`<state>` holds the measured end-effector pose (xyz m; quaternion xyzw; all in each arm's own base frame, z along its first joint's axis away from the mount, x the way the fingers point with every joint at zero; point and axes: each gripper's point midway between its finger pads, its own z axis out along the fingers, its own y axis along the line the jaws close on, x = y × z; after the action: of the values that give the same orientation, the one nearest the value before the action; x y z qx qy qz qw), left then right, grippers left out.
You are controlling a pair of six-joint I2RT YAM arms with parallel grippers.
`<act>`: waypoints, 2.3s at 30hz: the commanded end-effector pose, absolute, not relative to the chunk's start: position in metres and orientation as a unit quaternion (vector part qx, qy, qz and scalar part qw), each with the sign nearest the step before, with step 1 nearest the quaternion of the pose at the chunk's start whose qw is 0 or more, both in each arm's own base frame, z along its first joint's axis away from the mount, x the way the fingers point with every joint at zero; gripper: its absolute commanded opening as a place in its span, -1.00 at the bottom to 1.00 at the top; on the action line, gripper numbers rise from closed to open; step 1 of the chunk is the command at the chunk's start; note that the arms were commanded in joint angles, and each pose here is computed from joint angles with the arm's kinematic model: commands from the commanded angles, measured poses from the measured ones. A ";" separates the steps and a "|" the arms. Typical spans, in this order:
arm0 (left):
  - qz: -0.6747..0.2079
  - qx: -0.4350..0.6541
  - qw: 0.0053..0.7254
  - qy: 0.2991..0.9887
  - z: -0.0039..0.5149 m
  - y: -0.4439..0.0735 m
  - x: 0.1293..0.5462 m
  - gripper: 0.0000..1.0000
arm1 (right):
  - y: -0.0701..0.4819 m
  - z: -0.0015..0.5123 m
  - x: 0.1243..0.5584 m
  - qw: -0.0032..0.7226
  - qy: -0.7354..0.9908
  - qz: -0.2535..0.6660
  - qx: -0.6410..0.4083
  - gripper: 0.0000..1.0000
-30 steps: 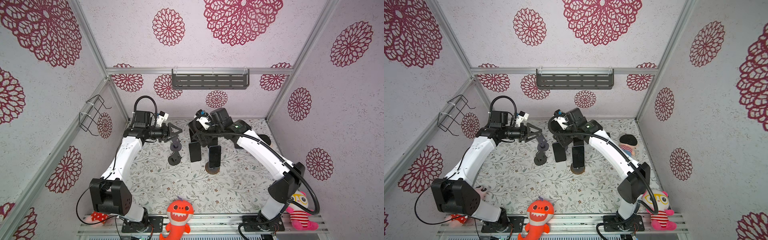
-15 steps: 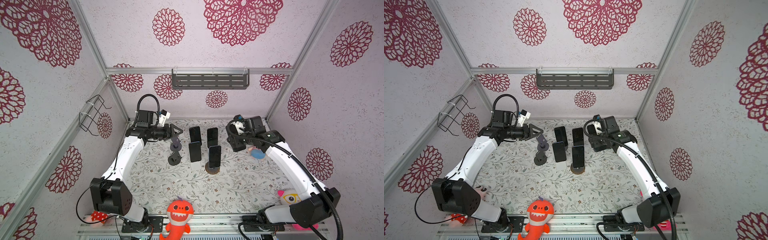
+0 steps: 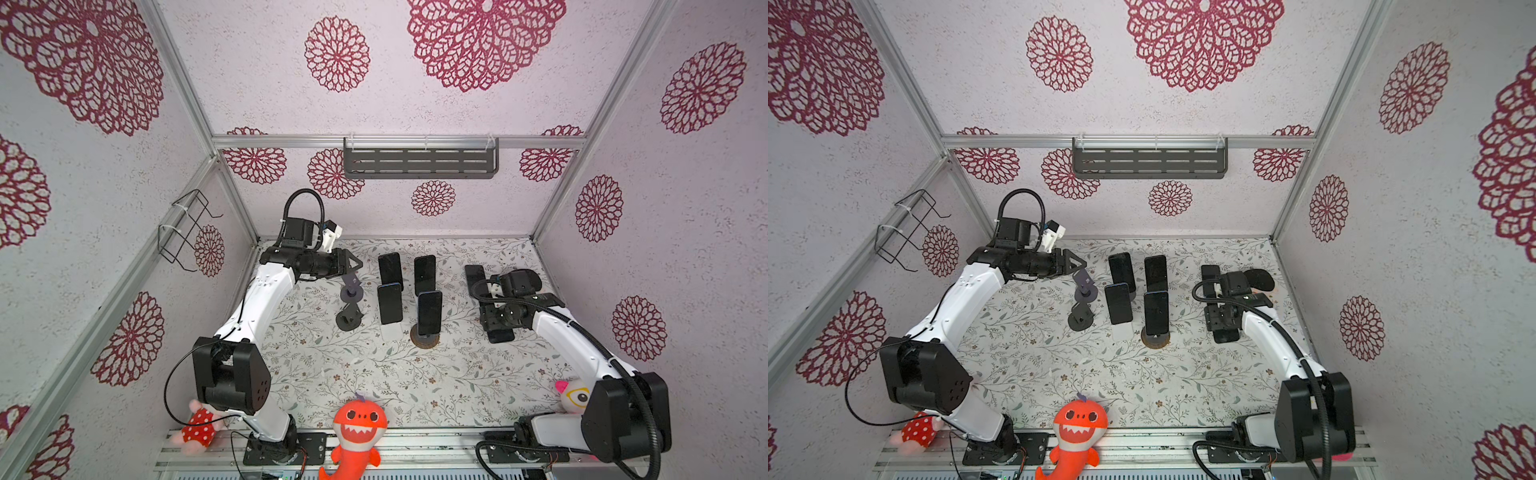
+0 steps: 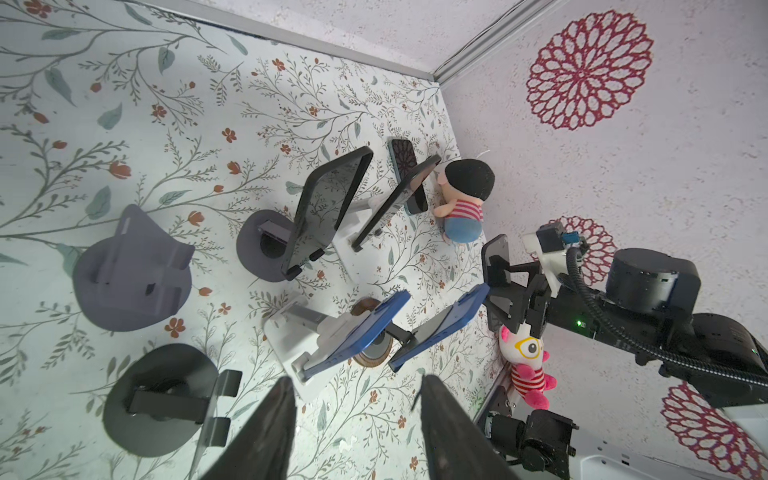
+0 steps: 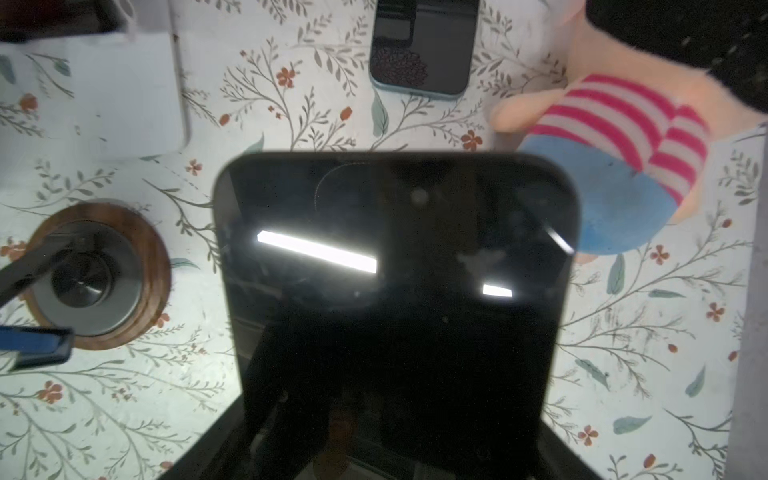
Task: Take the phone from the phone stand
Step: 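Carry the black phone with the right gripper toward the first flat phone, then lower the black phone flat beside the first phone with the right gripper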
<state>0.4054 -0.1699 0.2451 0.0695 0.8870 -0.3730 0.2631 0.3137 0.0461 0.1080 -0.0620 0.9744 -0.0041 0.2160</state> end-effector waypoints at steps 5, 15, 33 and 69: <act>-0.344 0.079 0.261 0.899 0.214 -0.170 0.404 0.02 | 0.038 0.081 0.344 0.205 0.977 0.024 -0.044 -1.00; -0.320 0.092 0.264 0.905 0.211 -0.169 0.401 0.03 | 0.042 0.045 0.368 0.145 0.987 0.054 -0.035 -1.00; -0.310 0.094 0.257 0.911 0.207 -0.166 0.400 0.06 | 0.042 0.025 0.389 0.130 0.989 0.055 -0.033 -0.39; -0.303 0.100 0.252 0.913 0.206 -0.164 0.398 0.08 | 0.040 0.008 0.380 0.115 0.992 0.051 -0.033 0.30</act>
<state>0.3936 -0.1640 0.1981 0.0892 0.9165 -0.3070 0.2405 0.3914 0.0416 0.0237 -0.0314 0.9882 0.0473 0.1421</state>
